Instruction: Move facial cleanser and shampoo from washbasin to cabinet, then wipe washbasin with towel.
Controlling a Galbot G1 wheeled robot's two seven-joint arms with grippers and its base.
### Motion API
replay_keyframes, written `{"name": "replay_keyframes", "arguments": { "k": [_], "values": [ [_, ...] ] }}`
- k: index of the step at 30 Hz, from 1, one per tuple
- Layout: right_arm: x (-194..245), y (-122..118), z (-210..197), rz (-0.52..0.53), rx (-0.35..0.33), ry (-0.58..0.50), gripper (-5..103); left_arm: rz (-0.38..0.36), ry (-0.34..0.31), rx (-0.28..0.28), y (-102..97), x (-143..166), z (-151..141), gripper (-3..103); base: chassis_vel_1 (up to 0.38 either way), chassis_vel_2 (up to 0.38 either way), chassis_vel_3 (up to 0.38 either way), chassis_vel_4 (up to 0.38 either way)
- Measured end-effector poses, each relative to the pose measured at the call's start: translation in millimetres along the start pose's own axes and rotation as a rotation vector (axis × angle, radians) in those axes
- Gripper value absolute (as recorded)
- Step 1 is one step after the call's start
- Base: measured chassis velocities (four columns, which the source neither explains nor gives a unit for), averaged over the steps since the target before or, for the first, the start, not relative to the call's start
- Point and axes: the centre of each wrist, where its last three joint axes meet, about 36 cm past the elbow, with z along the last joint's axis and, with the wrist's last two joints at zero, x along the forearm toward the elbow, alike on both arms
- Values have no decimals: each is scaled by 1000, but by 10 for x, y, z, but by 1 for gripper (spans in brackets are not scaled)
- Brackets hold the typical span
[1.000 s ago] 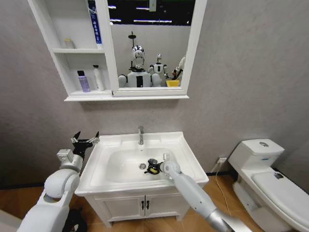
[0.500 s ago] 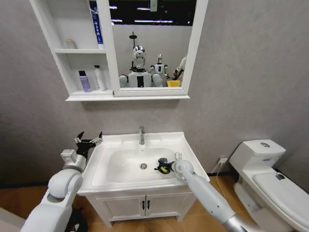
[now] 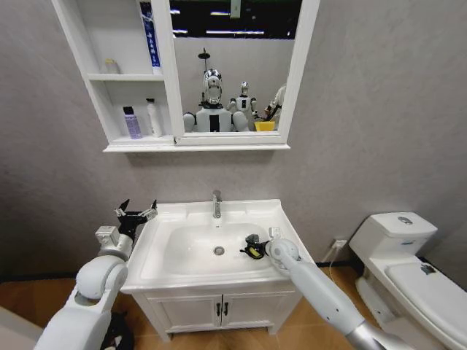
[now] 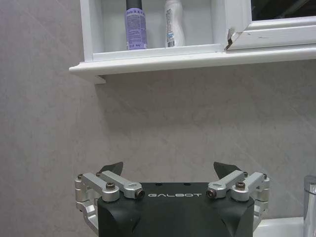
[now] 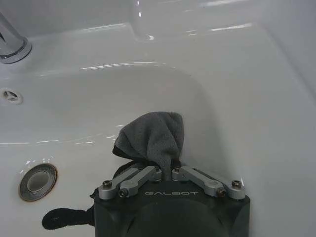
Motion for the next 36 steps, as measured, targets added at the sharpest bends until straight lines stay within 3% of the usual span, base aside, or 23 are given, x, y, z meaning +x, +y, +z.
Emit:
{"name": "replay_keyframes", "arguments": {
  "k": [12, 22, 36],
  "values": [
    [-96, 85, 37, 1, -17, 15, 4, 4, 0, -3, -19, 2, -6, 100, 0, 0, 0, 0],
    [-400, 444, 84, -69, -11, 48, 4, -16, -1, -9, 59, 30, -26, 100, 0, 0, 0, 0],
    [-766, 1168, 166, -271, -4, 59, 4, -48, 0, -16, 177, 92, -37, 100, 0, 0, 0, 0]
  ]
}}
